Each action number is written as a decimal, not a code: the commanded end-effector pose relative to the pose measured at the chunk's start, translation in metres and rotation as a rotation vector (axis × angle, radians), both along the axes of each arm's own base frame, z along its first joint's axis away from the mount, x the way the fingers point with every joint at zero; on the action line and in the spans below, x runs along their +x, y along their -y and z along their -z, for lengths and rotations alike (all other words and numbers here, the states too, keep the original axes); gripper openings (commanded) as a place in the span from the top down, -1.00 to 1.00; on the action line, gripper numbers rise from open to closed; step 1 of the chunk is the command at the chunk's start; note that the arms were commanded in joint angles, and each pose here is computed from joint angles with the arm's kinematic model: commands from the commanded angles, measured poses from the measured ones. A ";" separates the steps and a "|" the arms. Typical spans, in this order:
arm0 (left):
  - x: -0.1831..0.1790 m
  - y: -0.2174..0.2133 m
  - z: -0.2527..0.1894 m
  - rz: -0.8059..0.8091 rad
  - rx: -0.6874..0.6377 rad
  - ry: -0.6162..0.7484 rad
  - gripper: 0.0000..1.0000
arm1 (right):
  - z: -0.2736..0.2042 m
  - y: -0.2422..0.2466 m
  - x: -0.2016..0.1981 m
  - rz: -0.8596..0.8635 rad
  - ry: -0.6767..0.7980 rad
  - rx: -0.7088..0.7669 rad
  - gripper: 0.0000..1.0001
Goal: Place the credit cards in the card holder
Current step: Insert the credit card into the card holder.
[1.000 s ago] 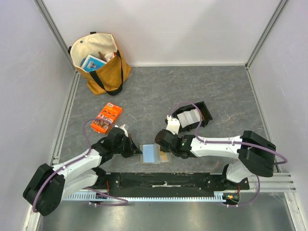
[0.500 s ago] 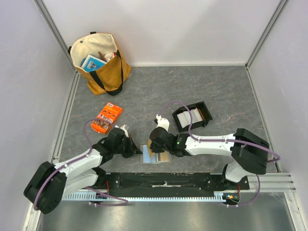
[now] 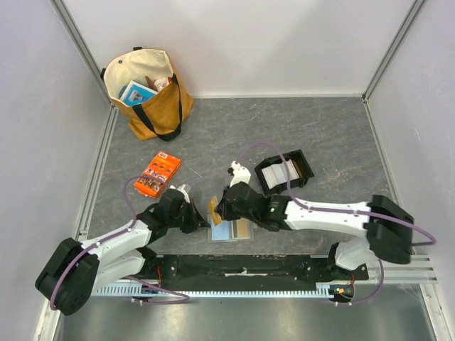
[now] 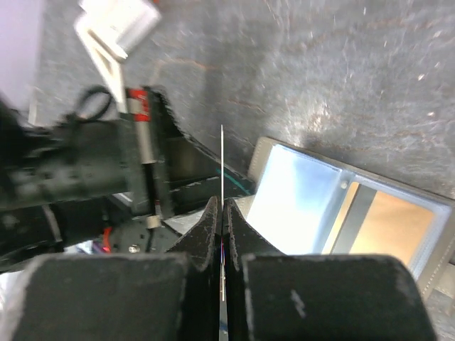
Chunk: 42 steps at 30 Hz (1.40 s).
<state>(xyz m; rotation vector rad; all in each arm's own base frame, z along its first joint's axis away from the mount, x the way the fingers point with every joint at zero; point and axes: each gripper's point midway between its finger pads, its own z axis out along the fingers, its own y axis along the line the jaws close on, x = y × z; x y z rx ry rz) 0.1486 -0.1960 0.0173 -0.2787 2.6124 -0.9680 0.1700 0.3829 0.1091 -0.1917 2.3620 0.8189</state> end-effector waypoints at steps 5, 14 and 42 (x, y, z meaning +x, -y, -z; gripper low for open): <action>0.005 0.001 -0.002 -0.023 -0.013 0.011 0.96 | -0.005 0.053 0.015 0.142 0.053 0.017 1.00; 0.004 0.000 -0.001 -0.018 -0.005 0.010 0.96 | 0.012 0.068 -0.002 0.112 0.068 0.176 0.88; 0.004 0.000 -0.002 -0.021 -0.009 0.007 0.96 | 0.053 0.062 -0.013 0.196 -0.133 0.337 1.00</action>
